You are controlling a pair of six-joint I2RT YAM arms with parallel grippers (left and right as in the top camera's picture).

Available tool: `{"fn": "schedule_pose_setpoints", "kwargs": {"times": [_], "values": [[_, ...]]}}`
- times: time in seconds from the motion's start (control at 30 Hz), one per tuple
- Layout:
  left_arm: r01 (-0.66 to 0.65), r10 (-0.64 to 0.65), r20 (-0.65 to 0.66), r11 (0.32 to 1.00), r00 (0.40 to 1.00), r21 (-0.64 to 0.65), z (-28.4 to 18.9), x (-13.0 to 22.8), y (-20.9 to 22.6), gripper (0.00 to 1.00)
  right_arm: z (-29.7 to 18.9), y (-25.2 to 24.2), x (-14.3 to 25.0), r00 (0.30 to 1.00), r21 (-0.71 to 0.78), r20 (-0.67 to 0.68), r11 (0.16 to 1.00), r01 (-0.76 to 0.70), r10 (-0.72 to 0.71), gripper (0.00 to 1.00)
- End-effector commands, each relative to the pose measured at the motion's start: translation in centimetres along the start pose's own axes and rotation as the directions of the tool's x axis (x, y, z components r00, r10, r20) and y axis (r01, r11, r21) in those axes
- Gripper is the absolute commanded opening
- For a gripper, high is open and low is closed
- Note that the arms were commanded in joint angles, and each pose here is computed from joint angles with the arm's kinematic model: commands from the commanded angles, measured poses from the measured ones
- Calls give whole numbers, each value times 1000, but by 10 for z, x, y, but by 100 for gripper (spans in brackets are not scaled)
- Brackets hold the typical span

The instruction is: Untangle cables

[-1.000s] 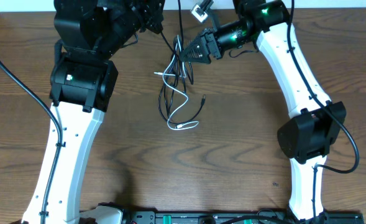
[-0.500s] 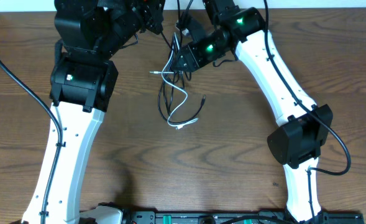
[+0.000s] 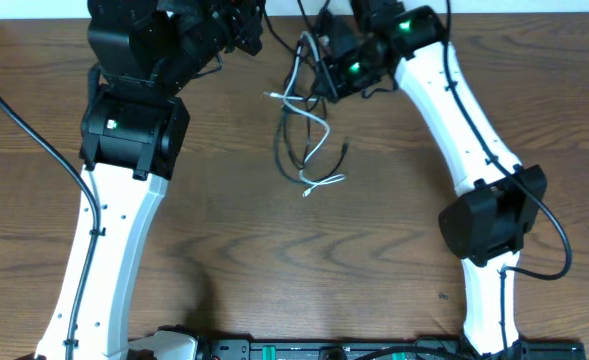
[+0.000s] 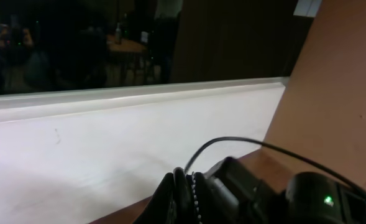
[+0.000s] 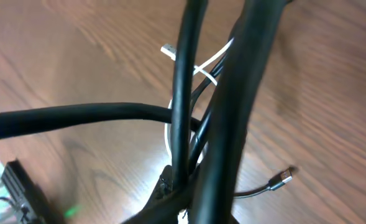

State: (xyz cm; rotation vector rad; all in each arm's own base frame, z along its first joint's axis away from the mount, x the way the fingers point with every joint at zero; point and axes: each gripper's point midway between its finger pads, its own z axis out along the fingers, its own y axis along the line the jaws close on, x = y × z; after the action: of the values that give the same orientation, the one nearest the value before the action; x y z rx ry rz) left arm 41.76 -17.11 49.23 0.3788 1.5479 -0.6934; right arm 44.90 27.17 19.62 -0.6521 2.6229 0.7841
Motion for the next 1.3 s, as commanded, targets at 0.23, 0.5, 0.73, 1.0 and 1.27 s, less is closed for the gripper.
{"fn": "schedule_pose_setpoints", "kwargs": {"times": [0.23, 0.5, 0.73, 1.0, 1.27], "values": [[35, -27, 52, 985, 998, -167, -31, -21, 65, 7, -55, -83, 2, 983, 99, 66, 979, -176, 170, 1], [112, -120, -7, 944, 993, -310, -62, -3, 115, 7, -77, -120, 15, 963, 127, 73, 955, -269, 261, 1], [193, -269, -128, 886, 955, -421, -87, 42, 140, 8, -78, -125, 20, 963, 153, 61, 950, -271, 264, 2], [238, -415, -150, 741, 897, -628, -148, 75, 191, 7, -91, -159, 35, 948, 304, 58, 899, -316, 314, 4], [176, -438, -296, 762, 849, -623, -162, 107, 183, 8, -91, -153, 33, 955, 251, 56, 922, -295, 290, 9]]}}
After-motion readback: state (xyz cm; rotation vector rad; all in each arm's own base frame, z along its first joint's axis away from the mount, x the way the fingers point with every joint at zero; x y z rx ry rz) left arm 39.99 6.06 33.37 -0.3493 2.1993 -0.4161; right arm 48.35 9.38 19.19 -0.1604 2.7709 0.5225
